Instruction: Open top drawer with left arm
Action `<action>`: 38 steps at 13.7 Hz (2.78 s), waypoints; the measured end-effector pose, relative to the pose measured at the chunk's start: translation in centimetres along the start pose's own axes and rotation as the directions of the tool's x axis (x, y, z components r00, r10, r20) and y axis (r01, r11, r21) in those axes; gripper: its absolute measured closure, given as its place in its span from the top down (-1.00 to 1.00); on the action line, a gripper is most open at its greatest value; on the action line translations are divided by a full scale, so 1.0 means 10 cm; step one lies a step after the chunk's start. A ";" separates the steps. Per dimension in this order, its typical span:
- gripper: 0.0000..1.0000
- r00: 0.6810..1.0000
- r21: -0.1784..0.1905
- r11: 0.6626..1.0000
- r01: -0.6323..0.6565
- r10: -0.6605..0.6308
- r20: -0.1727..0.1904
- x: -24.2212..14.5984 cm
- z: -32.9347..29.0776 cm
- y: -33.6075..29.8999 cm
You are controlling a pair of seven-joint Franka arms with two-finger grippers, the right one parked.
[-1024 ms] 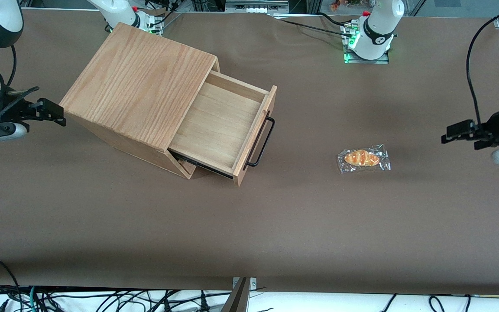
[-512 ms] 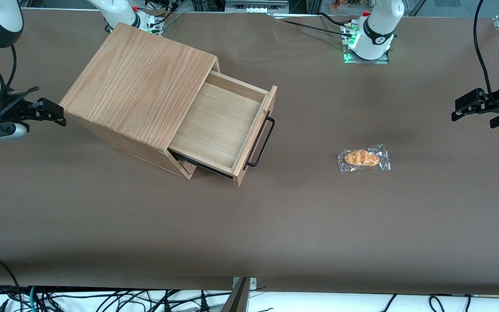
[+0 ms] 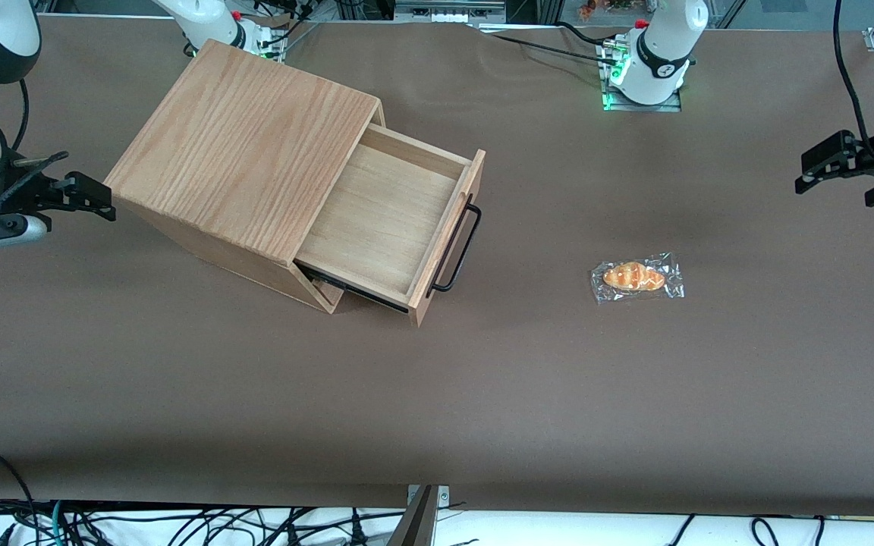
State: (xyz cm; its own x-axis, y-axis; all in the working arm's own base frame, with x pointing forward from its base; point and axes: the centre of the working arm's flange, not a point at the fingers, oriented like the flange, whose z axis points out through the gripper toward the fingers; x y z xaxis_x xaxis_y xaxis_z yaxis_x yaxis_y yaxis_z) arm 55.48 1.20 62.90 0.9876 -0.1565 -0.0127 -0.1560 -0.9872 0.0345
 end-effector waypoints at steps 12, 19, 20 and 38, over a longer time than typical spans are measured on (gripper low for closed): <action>1.00 1.000 0.001 1.000 -0.031 0.031 0.005 0.02 0.09 0.28; 1.00 1.000 -0.002 1.000 -0.022 0.022 0.013 0.09 0.19 0.21; 1.00 1.000 -0.002 1.000 -0.022 0.022 0.013 0.09 0.19 0.21; 1.00 1.000 -0.002 1.000 -0.021 0.021 0.008 0.11 0.21 0.20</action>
State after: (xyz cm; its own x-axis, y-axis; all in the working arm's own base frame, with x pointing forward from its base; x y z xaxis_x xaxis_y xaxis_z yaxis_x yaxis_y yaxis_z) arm 56.20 -1.04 60.85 0.9838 -0.1779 -0.0198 -0.1771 -0.9835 0.0364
